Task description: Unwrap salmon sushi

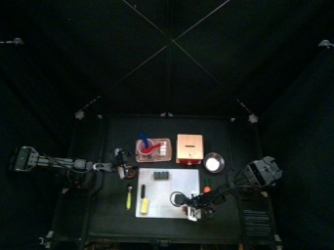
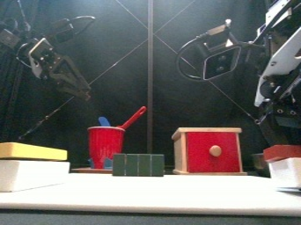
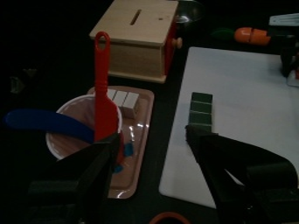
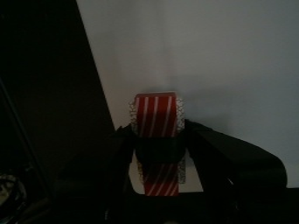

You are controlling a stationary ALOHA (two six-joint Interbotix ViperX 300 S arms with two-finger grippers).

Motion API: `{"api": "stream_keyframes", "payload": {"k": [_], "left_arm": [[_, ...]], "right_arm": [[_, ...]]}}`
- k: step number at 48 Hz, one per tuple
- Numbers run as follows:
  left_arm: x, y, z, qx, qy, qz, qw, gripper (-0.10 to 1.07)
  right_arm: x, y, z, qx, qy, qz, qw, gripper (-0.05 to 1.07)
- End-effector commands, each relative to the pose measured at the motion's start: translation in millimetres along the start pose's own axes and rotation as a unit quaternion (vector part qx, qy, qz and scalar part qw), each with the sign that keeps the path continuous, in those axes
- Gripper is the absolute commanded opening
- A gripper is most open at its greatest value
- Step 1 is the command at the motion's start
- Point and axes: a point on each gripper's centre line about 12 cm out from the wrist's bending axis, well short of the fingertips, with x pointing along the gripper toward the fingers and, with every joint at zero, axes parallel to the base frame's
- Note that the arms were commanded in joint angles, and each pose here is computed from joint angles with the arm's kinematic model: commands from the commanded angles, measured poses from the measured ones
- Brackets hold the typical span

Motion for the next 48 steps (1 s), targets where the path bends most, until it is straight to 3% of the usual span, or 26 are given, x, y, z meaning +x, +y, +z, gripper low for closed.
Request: {"api": "stream_keyframes", "payload": {"k": [1,14,25,31,48], "left_arm": [[0,-0.3,5.5,0.001,-0.007,0.0,1.0,0.94],[0,-0.4,13.1,-0.002,-0.016,0.0,0.9999,0.94],[-1,-0.7,28.0,-0.012,-0.033,-0.002,0.9994,0.94],[-1,-1.2,31.3,-0.015,-0.037,-0.003,0.9992,0.94],[0,-1.7,22.0,-0.031,-0.021,-0.005,0.9993,0.94]], "right_arm": [[-7,4,6,0.001,-0.013,0.009,0.9999,0.81],[-25,7,19,-0.024,-0.022,-0.001,0.9995,0.81],[-62,-13,37,-0.068,0.004,-0.091,0.9935,0.81],[-80,-27,48,-0.065,-0.019,-0.106,0.9921,0.81],[-54,-34,47,-0.059,-0.047,-0.079,0.994,0.81]]}}
